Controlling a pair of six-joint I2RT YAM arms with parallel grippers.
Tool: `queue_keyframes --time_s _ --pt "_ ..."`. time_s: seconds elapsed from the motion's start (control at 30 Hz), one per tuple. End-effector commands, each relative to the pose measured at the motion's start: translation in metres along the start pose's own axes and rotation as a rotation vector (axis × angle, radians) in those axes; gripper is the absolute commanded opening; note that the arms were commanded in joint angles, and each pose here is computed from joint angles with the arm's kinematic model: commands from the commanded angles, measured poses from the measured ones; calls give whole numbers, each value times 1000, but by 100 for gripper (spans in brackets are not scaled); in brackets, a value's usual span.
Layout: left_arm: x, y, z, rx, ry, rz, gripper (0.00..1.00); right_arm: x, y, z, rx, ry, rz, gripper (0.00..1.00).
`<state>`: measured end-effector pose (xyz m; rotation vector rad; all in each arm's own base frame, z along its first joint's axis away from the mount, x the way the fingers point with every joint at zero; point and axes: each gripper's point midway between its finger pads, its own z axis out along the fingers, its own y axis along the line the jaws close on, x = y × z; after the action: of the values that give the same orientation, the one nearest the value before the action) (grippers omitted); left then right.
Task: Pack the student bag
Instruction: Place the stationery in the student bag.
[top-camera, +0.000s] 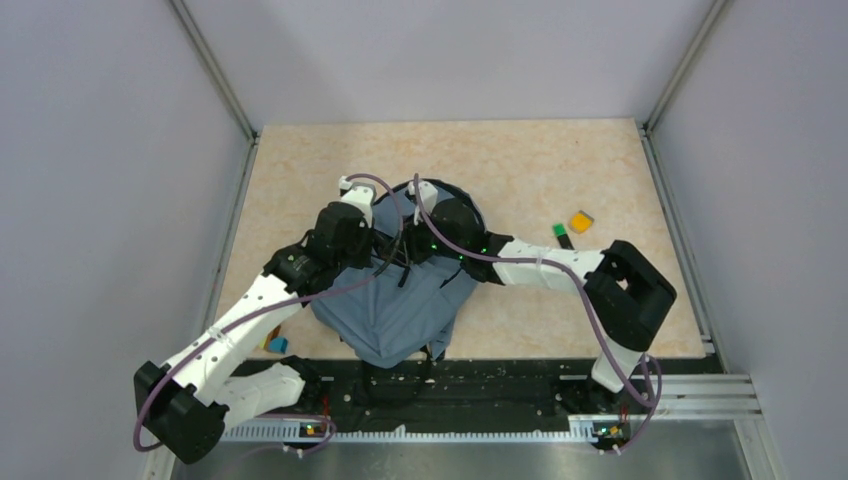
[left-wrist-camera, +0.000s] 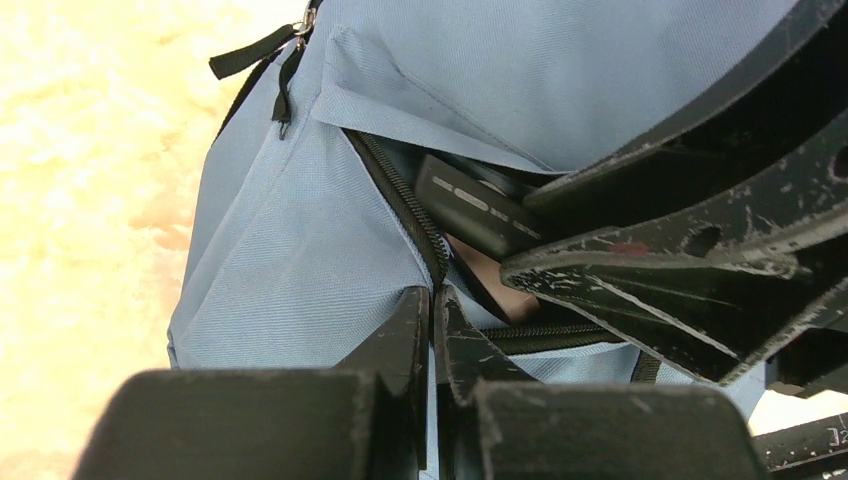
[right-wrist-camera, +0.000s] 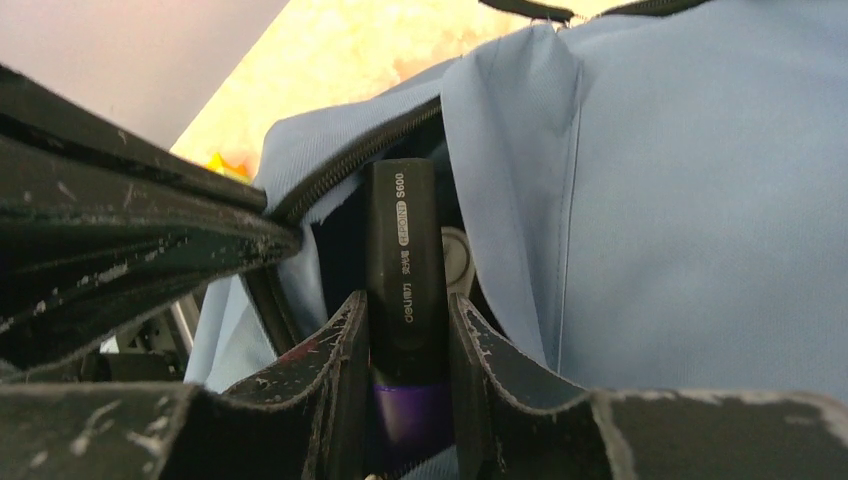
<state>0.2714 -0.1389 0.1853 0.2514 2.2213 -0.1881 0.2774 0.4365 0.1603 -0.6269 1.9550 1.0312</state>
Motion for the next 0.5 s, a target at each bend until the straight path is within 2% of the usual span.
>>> queue_keyframes --time_s 0.0,0.47 --pt "-23 5 -5 -15 -95 -22 0 -1 18 -18 -31 6 -14 0" --pt "-22 6 -4 -22 -93 -21 0 19 38 -10 -137 135 -46 0"
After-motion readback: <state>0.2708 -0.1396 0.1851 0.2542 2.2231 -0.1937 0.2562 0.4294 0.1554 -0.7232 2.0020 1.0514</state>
